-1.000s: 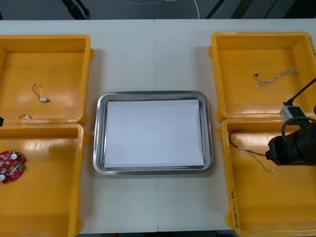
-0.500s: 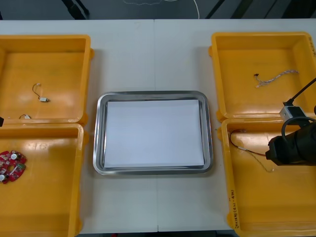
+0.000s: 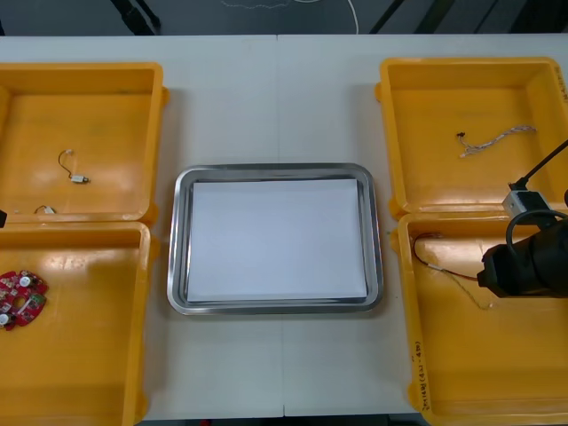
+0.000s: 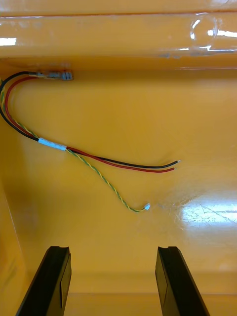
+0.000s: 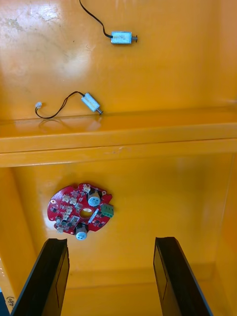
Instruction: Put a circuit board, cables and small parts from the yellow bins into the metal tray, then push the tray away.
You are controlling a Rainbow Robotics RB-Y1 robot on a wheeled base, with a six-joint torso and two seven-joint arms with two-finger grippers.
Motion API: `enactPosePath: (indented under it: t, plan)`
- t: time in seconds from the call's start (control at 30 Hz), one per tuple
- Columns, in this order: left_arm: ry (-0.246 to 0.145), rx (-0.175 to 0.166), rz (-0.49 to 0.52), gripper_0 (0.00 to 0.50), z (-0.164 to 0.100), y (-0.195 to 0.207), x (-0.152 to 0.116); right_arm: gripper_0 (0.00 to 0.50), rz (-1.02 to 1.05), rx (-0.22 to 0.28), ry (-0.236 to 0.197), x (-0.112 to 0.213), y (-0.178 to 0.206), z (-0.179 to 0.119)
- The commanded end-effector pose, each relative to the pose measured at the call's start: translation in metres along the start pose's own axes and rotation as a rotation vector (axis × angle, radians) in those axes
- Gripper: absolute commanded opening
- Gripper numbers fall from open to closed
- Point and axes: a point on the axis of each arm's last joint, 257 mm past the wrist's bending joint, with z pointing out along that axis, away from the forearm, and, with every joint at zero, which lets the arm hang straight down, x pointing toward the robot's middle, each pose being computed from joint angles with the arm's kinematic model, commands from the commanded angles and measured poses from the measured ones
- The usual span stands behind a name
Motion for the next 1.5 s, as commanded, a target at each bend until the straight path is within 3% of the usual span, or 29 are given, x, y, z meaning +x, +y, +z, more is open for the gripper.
enactPosePath:
  t: [0.03,1.5]
  plan:
    - [-0.015,-0.050,0.021,0.500,-0.0159,0.0160,-0.0010,0.500,0.024,0.017,-0.020,-0.0046,-0.0122,-0.0056]
    - [-0.015,-0.050,0.021,0.500,-0.0159,0.0160,-0.0010,0.500,0.024,0.017,-0.020,-0.0046,-0.0122,-0.0056]
